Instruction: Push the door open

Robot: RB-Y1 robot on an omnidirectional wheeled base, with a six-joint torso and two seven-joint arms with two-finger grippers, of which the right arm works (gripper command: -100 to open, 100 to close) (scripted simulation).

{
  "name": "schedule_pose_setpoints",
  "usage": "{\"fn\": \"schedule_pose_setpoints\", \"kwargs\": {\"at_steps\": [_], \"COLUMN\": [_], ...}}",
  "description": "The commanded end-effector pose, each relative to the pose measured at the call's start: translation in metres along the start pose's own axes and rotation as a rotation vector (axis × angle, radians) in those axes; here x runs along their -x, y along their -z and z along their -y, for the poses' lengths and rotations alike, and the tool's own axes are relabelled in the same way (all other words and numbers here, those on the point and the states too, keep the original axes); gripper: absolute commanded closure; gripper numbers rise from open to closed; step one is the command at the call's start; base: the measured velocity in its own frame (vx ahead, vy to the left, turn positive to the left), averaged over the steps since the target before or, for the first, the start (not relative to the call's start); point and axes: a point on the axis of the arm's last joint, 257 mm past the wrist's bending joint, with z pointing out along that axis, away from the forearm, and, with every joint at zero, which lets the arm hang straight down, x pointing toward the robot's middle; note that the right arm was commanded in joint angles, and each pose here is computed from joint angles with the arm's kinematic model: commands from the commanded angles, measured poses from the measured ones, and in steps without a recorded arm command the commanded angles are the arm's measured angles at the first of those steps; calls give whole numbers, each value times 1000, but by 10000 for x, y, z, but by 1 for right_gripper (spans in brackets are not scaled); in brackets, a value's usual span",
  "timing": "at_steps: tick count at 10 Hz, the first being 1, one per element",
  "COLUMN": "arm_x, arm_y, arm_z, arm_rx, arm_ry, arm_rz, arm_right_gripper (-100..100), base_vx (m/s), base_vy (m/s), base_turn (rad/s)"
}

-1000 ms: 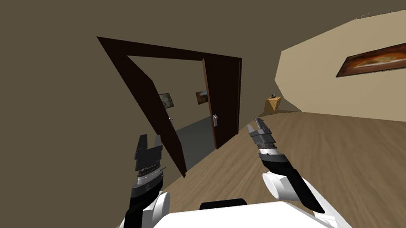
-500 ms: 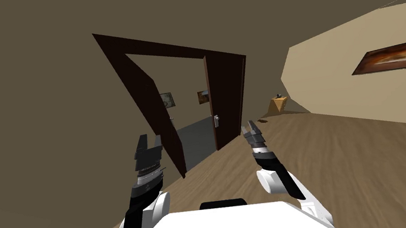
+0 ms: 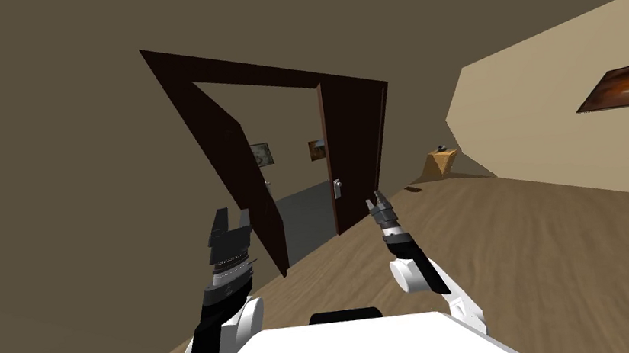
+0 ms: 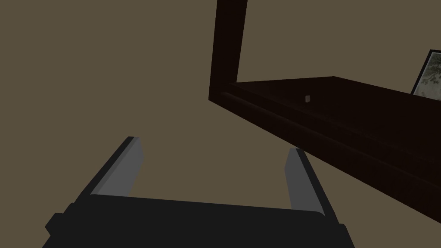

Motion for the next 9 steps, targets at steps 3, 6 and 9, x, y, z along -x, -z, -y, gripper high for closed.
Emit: {"fn": "schedule_pose_setpoints", "kwargs": {"at_steps": [3,6,9], "arm_x": [-99,-121,-191], "arm_y": [-84,-68,-91], "arm_z": [283,501,764], "arm_rx": [-41,-81,-125], "arm_ry": [-39,-50,-71], "arm_rz": [-36,-46,-72], "arm_right_gripper": [-100,-100,-100], "base_vx": [65,50,62], "base_vy": [-51,-38,-44], "base_turn": [59,41,70]}}
